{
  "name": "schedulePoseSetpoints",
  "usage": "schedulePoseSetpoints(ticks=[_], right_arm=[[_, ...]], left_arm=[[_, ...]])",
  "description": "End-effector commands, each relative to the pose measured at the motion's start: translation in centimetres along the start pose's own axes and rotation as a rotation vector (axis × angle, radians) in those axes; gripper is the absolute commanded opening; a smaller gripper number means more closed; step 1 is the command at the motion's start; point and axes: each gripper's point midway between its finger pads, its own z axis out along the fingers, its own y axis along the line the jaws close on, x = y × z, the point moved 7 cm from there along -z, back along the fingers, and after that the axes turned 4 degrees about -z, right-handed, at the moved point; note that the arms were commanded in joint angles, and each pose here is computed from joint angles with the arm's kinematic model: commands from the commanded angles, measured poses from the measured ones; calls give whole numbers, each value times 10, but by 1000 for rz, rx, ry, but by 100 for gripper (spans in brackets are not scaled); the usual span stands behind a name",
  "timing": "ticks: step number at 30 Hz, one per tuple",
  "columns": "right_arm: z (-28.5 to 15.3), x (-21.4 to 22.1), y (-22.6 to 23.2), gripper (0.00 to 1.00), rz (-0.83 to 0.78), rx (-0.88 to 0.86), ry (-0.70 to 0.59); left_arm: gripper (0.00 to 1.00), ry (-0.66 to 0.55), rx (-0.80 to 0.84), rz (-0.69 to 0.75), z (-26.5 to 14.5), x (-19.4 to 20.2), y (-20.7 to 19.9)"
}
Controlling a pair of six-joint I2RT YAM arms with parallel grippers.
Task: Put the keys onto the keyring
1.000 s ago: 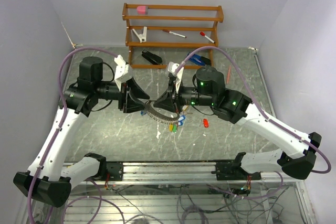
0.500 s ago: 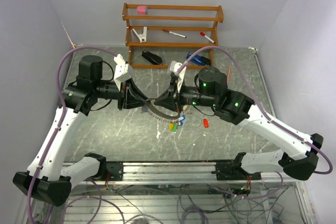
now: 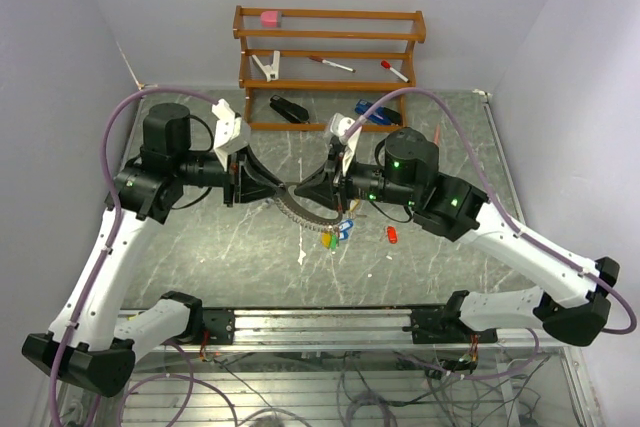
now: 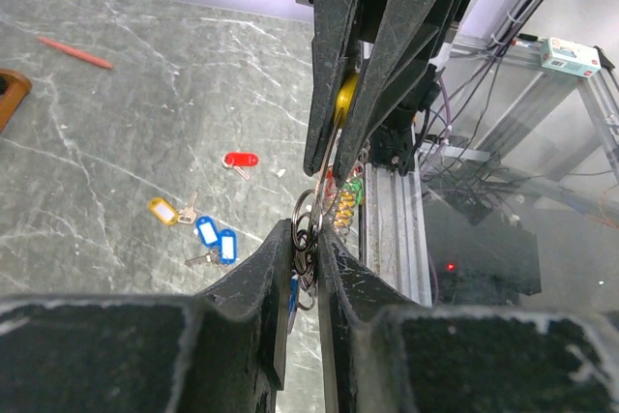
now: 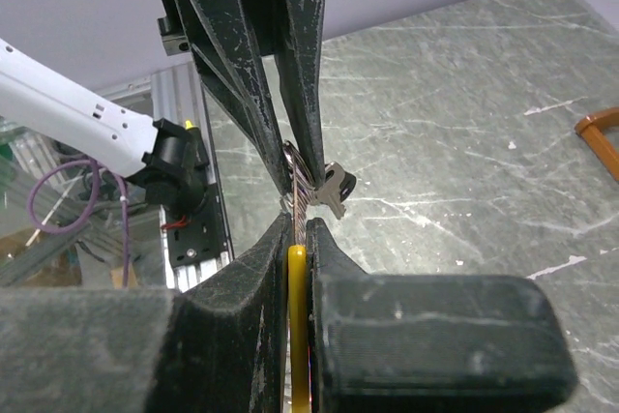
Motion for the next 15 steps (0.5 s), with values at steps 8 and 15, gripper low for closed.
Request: schedulePoseSetpoints(ticks=[8,15], right_arm=[[-12,-14,-6,0,-20,93,-91],[-11,-9,-6,0,6,95,-101]], left_arm=[[22,-46,-47,77,-7,-29,-9],[17,-106,-77,120,-9,-40,-13]])
